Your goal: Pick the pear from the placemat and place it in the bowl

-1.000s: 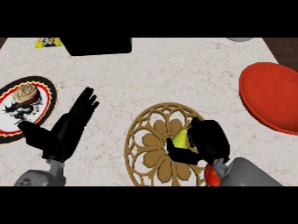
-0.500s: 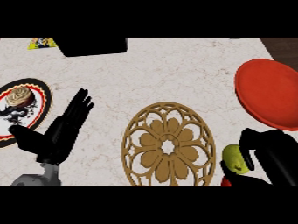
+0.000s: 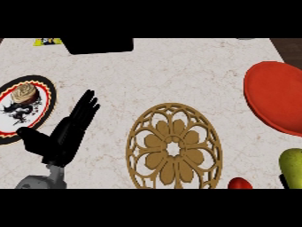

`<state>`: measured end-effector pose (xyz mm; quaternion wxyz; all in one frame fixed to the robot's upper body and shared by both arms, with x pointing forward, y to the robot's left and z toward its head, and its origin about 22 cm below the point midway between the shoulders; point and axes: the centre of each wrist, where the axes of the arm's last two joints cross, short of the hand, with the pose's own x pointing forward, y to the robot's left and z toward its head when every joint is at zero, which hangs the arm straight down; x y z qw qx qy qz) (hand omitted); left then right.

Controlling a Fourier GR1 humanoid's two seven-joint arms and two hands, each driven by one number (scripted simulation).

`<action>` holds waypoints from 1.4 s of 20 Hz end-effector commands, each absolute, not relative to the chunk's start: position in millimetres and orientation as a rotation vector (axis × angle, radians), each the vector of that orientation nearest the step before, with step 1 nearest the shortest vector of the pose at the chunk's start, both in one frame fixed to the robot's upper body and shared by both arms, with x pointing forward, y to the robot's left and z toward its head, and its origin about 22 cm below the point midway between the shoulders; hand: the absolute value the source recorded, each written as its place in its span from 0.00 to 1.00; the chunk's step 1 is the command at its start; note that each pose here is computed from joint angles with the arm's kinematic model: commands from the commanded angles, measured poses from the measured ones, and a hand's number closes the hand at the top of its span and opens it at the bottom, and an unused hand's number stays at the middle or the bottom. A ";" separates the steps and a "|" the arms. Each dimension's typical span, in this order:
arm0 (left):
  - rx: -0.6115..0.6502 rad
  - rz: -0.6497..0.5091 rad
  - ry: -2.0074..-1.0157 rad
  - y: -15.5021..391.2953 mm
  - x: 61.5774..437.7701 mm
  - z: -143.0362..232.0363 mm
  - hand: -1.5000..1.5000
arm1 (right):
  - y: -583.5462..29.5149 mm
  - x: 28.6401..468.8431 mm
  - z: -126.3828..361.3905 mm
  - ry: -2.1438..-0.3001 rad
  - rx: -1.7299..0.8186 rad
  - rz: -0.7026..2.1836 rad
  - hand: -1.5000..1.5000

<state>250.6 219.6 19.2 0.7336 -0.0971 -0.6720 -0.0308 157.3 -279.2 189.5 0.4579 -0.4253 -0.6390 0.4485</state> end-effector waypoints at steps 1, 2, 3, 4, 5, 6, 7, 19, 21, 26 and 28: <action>-0.219 -0.100 -1.473 223.0 252.6 27.0 0.50 | -292.0 146.6 205.4 -1.606 -1.054 1.008 1.00; -0.251 -0.101 -1.484 207.0 269.9 29.6 0.50 | -307.8 162.2 212.6 -1.602 -1.066 0.992 1.00; -0.253 -0.109 -1.473 202.1 261.4 31.4 0.50 | -319.5 167.8 213.7 -1.606 -1.085 0.945 1.00; -0.247 -0.100 -1.461 209.0 264.0 18.3 0.50 | -326.4 169.6 209.6 -1.586 -1.100 0.952 1.00; -0.254 -0.118 -1.479 214.0 266.9 27.6 0.50 | -339.7 170.2 211.2 -1.564 -1.100 0.954 1.00; -0.243 -0.112 -1.483 220.0 263.4 32.1 0.50 | -358.3 179.8 204.9 -1.564 -1.114 0.923 1.00; -0.246 -0.131 -1.482 210.6 266.7 29.3 0.50 | -347.6 179.7 211.0 -1.566 -1.100 0.913 1.00; -0.316 -0.167 -1.478 205.7 260.4 35.7 0.50 | -405.2 273.5 169.7 -1.521 -1.150 0.905 1.00; -0.281 -0.154 -1.499 185.2 259.4 29.4 0.50 | -405.7 287.7 173.0 -1.502 -1.229 0.927 1.00; -0.314 -0.167 -1.494 190.5 269.3 35.6 0.50 | -417.2 328.4 140.5 -1.387 -1.256 0.977 1.00; -0.305 -0.185 -1.506 187.4 275.2 38.5 0.50 | -420.1 324.5 106.3 -1.226 -1.226 1.021 1.00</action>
